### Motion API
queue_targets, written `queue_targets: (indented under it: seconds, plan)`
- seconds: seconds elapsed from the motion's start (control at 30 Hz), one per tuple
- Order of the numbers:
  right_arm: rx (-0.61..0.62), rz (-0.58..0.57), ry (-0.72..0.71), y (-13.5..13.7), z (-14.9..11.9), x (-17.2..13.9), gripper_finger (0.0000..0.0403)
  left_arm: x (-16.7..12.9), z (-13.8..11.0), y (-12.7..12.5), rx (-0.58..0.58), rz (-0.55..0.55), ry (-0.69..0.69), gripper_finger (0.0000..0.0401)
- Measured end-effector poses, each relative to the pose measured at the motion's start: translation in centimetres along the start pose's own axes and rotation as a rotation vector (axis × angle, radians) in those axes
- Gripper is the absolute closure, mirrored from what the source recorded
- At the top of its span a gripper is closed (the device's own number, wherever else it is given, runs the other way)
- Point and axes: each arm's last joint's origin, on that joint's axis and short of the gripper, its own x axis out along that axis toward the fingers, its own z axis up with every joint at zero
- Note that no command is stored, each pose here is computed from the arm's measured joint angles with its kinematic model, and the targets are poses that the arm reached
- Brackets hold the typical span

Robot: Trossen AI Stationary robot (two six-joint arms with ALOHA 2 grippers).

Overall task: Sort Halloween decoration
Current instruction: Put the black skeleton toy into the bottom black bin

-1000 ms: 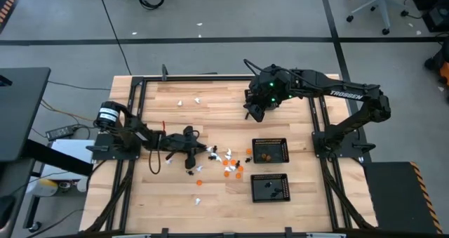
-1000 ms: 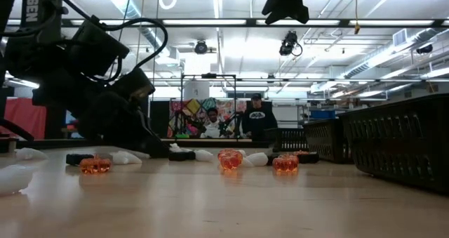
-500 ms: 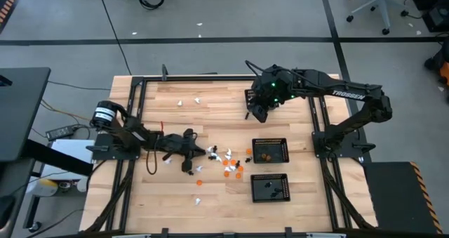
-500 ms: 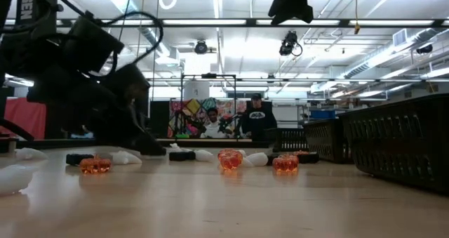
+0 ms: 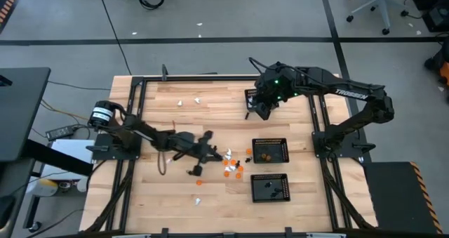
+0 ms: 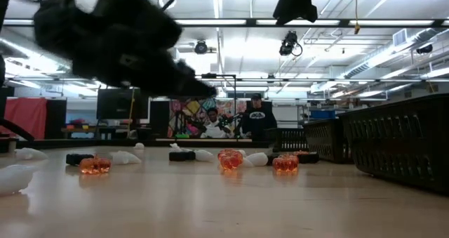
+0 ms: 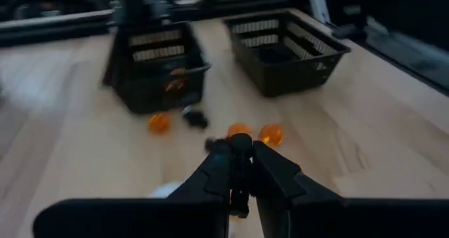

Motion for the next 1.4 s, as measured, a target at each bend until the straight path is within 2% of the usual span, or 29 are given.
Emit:
queue_targets:
  seconds: [0.13,0.23,0.47,0.63,0.7,0.87,1.1,1.23,1.4]
  plan:
    - [0.015,-0.017,-0.016,-0.7,-0.1,-1.0,0.0273,2.8,3.2,0.5,0.103,-0.058,0.026,0.0357]
    - [0.024,-0.026,-0.052,-1.1,-0.2,-2.4,0.0273,5.0,5.4,0.9,0.149,-0.086,-0.030,0.0357]
    - [0.036,-0.090,-0.108,-2.1,-0.9,-5.4,0.0273,11.0,9.4,1.0,0.115,-0.181,-0.156,0.0357]
    - [0.025,-0.103,-0.133,-2.6,-1.4,-6.8,0.0273,15.0,10.9,0.0,0.056,-0.255,-0.209,0.0357]
    - [0.017,-0.105,-0.145,-2.7,-1.5,-7.2,0.0273,16.5,11.0,-0.4,0.034,-0.271,-0.219,0.0357]
    - [-0.005,-0.108,-0.155,-2.8,-1.6,-7.6,0.0273,19.3,9.2,-1.4,-0.038,-0.302,-0.154,0.0358]
    - [-0.021,-0.108,-0.154,-2.8,-1.6,-7.7,0.0273,20.8,5.9,-2.5,-0.133,-0.325,-0.030,0.0349]
    - [-0.022,-0.107,-0.154,-2.8,-1.6,-7.7,0.0273,20.8,5.6,-3.2,-0.081,-0.332,0.002,0.0325]
    - [-0.022,-0.106,-0.154,-2.8,-1.6,-7.7,0.0273,20.7,6.1,-3.6,-0.065,-0.338,-0.041,0.0271]
